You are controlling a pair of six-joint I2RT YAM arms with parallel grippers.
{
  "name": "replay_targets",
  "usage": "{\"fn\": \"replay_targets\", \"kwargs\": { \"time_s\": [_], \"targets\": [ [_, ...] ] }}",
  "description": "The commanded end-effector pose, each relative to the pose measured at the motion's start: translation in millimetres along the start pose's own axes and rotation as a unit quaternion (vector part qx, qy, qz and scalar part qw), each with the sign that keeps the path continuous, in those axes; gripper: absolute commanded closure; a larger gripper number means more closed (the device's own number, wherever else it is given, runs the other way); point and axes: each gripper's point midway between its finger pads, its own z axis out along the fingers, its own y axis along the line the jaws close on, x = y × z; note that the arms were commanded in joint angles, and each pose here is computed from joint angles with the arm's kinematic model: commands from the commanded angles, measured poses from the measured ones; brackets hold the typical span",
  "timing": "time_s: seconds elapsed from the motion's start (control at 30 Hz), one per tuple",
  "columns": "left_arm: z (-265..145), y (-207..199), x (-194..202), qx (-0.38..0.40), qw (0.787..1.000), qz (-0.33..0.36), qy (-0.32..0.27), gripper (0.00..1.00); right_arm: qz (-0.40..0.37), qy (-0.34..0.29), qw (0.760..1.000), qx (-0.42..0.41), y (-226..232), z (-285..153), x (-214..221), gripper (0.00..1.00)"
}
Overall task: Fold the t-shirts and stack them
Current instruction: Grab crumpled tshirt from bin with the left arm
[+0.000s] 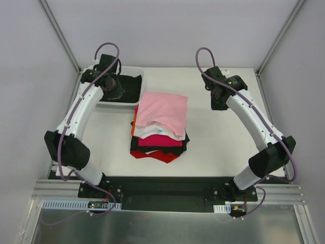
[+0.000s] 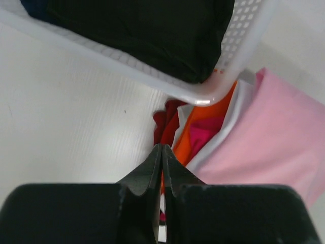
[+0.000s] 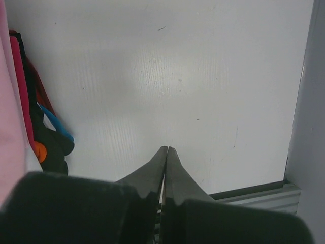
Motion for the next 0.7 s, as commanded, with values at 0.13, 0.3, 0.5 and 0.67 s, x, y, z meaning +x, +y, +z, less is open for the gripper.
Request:
{"fn": "replay_targets", "kwargs": {
  "time_s": [0.13,0.3,0.5,0.67],
  "targets": [
    [81,-17,-71,-0.014,0.999,-0.034,-0.008,1.00,-0.005,0.051,0.998,-0.028,10,1,33,0.99],
    [144,-26,-74,0.004,0.998,-0.057,0.015,1.00,0.002,0.048,0.998,-0.044,13,-8,48,0.99],
    [185,-37,-67,0.019,0.998,-0.048,0.041,1.00,0.011,0.054,0.998,-0.040,10,-9,65,0.99],
    [199,-35,-59,0.020,0.998,-0.039,0.055,1.00,0.008,0.061,0.997,-0.038,14,-6,69,0.99]
  ]
}}
